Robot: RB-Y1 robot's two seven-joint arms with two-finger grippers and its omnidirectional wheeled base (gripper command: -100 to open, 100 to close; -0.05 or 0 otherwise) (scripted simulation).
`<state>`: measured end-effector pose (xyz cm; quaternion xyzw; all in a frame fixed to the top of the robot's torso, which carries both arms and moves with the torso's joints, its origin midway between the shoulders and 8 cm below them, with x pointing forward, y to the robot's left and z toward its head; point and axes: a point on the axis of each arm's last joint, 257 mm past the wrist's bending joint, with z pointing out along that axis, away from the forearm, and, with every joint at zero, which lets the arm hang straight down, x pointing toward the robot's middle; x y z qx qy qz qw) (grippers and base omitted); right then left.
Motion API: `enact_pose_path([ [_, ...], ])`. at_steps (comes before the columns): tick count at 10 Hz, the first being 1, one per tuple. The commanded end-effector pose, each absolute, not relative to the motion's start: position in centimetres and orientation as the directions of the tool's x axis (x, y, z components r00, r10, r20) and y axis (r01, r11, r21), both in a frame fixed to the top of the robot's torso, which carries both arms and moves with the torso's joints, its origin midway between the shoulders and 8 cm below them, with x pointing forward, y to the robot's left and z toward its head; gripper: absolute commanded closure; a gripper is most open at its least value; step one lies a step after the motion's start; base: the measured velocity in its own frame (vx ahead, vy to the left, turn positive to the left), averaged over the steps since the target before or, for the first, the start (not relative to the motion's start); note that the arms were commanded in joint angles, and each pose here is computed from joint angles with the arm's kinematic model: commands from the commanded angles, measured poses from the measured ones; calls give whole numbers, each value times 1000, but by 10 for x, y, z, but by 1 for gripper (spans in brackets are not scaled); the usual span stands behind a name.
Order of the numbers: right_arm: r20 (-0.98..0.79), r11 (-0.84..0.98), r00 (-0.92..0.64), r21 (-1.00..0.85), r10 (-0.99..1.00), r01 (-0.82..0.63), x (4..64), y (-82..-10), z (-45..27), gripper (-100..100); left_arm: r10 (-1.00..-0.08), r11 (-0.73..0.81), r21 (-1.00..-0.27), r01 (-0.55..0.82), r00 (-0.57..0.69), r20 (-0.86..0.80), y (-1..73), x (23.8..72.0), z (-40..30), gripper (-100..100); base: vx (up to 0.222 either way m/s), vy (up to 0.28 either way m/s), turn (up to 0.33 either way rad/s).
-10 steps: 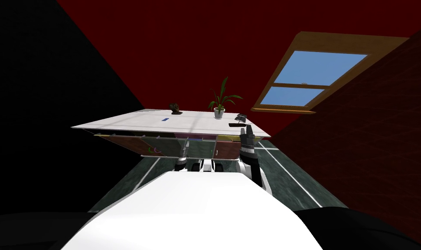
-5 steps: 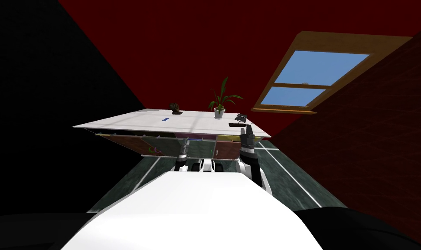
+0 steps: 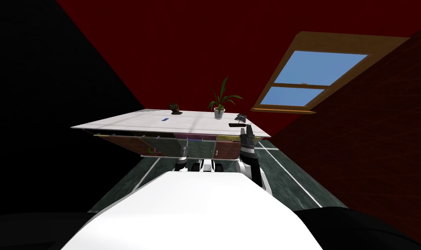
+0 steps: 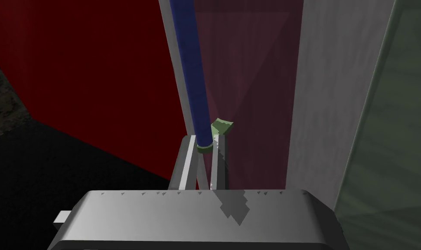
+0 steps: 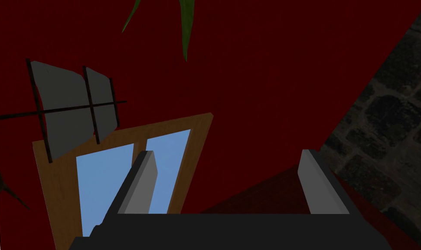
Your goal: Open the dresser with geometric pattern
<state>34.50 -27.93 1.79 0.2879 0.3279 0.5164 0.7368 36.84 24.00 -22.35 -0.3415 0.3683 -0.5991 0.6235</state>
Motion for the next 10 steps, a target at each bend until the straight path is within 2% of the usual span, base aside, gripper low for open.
enact_pose_path([
  [1, -186, 301, 252, 763, 950, -572, 345, -279, 18, 0, -999, 47, -869, 493, 7, -50, 240, 371, -220, 100, -111, -16, 29],
  [5, -186, 301, 251, 763, 950, -572, 345, -279, 18, 0, -999, 47, -871, 489, 2, -53, 241, 376, -213, 100, -180, -11, 25],
  [6, -186, 301, 252, 763, 950, -572, 345, -279, 18, 0, -996, 73, -872, 484, -11, -90, 247, 375, -214, -100, -17, -3, -5],
  [10, -186, 301, 252, 763, 950, -572, 345, -279, 18, 0, -992, 98, -869, 485, -20, -123, 255, 368, -220, -100, 57, -2, -9],
])
